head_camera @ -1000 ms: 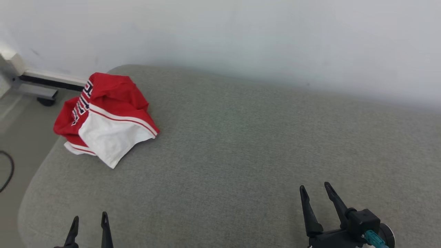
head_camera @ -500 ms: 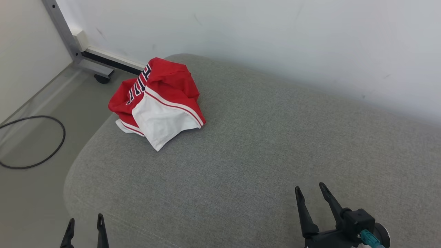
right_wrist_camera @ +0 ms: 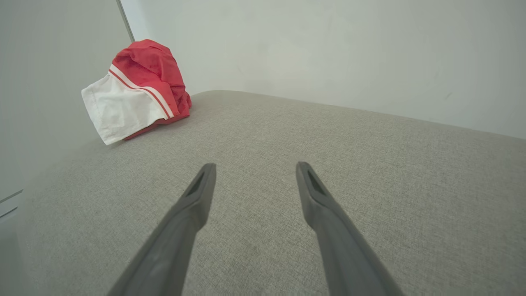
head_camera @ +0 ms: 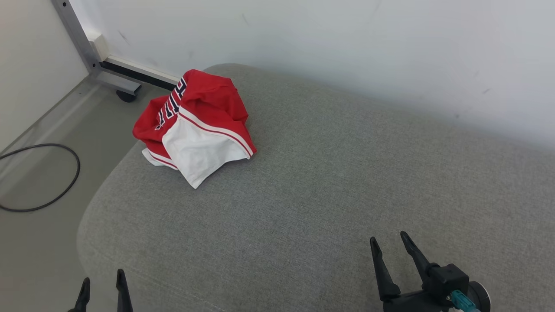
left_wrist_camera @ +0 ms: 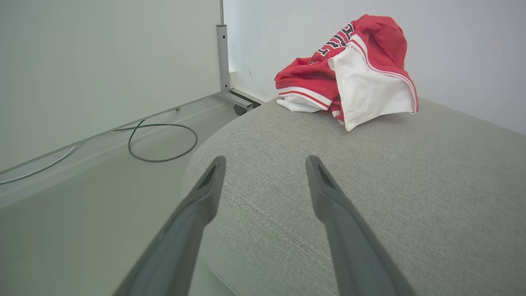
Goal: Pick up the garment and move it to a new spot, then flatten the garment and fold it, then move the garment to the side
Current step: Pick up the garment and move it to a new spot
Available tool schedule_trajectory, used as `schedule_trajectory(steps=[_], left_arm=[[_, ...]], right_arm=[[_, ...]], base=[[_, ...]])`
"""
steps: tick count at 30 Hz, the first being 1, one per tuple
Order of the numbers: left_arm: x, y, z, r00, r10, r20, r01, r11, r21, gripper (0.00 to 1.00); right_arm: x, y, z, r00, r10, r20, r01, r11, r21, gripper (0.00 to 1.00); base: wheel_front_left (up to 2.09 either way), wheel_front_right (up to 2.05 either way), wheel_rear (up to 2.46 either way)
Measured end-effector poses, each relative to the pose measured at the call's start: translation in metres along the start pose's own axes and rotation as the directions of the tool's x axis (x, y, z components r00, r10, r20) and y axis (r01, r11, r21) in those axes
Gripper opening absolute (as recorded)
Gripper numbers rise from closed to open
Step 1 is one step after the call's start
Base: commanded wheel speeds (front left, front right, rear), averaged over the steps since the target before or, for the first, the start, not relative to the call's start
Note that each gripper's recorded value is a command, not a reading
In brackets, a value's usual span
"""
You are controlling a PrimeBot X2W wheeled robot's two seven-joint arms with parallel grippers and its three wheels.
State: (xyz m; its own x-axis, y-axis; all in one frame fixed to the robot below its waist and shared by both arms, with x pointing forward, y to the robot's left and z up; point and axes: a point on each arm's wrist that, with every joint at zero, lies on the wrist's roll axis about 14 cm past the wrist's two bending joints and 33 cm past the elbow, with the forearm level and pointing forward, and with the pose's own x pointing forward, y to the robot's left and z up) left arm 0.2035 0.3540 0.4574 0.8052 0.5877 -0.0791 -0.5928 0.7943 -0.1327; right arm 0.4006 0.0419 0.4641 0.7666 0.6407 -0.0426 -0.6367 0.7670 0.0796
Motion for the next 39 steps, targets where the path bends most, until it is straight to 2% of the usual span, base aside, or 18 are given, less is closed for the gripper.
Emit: schedule_trajectory(steps=[7,13,18,26,36,39], left_arm=[[0.023,-0.012,0.002,1.000,-0.021,-0.006,0.021,0.999,-0.026,1.00],[0.068,-0.034,0.025,0.995,-0.098,0.030,0.096,0.994,0.059,1.00],[0.109,-0.068,0.044,0.976,-0.213,0.044,0.206,0.972,0.115,1.00],[0.167,-0.087,0.056,0.959,-0.283,0.000,0.278,0.941,0.195,1.00],[0.214,-0.099,0.037,0.953,-0.284,-0.109,0.302,0.924,0.236,1.00],[0.225,-0.115,0.027,0.941,-0.307,-0.142,0.334,0.909,0.250,1.00]], right_arm=[[0.004,-0.013,-0.004,1.000,-0.019,-0.002,0.019,1.000,0.021,1.00],[0.007,-0.033,-0.011,0.999,-0.038,-0.009,0.038,0.999,0.020,1.00],[0.007,-0.051,-0.020,0.998,-0.055,-0.028,0.055,0.998,0.006,1.00],[0.000,-0.076,-0.036,0.994,-0.091,-0.063,0.091,0.996,-0.008,1.00],[-0.009,-0.100,-0.053,0.986,-0.136,-0.094,0.136,0.991,-0.005,1.00],[-0.011,-0.106,-0.061,0.983,-0.149,-0.107,0.151,0.989,0.005,1.00]], base=[[0.00,0.00,0.00],[0.00,0.00,0.00],[0.00,0.00,0.00],[0.00,0.00,0.00],[0.00,0.00,0.00],[0.00,0.00,0.00]])
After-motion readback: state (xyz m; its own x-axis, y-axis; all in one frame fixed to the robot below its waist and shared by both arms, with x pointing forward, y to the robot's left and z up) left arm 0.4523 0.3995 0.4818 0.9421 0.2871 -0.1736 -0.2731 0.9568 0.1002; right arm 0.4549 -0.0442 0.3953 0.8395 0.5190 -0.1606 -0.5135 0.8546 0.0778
